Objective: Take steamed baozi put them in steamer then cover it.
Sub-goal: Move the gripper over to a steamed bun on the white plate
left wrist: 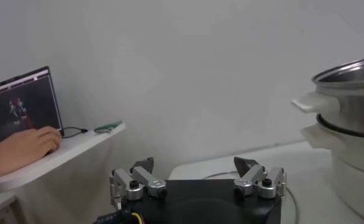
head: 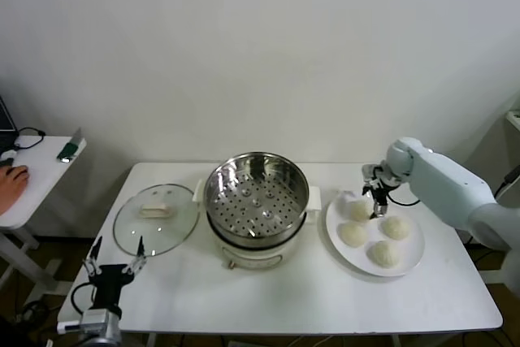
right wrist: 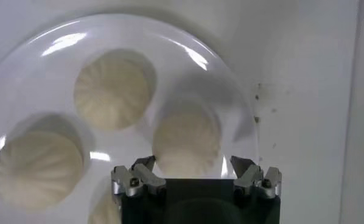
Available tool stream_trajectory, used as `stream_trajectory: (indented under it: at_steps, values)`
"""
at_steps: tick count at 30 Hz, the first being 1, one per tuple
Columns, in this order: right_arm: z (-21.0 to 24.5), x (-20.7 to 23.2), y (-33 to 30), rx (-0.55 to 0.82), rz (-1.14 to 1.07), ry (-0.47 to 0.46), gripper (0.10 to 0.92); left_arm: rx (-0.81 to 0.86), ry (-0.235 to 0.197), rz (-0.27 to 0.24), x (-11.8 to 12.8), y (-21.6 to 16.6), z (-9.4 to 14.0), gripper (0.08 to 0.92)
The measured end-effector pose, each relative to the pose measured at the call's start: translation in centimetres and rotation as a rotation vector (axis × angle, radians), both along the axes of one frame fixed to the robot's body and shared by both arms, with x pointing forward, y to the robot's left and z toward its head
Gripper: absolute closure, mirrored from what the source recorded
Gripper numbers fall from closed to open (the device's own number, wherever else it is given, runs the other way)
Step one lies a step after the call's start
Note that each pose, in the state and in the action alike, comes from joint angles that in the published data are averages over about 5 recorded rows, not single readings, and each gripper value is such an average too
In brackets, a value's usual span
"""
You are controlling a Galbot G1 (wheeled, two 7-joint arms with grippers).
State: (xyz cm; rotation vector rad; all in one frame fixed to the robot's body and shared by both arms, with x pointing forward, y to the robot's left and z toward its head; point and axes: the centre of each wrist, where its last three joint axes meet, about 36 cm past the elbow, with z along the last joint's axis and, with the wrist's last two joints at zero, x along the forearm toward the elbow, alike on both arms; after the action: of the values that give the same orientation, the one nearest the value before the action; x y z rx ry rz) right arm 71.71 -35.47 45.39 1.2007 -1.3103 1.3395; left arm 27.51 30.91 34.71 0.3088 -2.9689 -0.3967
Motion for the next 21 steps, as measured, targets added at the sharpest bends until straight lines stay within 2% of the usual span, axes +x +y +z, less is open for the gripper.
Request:
stream_trajectory:
  at_steps: [9,21]
  values:
    - [-0.5,0.45,0.96,-0.008,0.014,0.02,0.202,-0.003,0.004,0.014,-0.14,0.33,-0.15,0.177]
    - [-0.39,0.68,1.1,-0.022,0.027,0.03,0.336,-0.008,0.012,0.025,-0.45,0.52,-0.37,0.177]
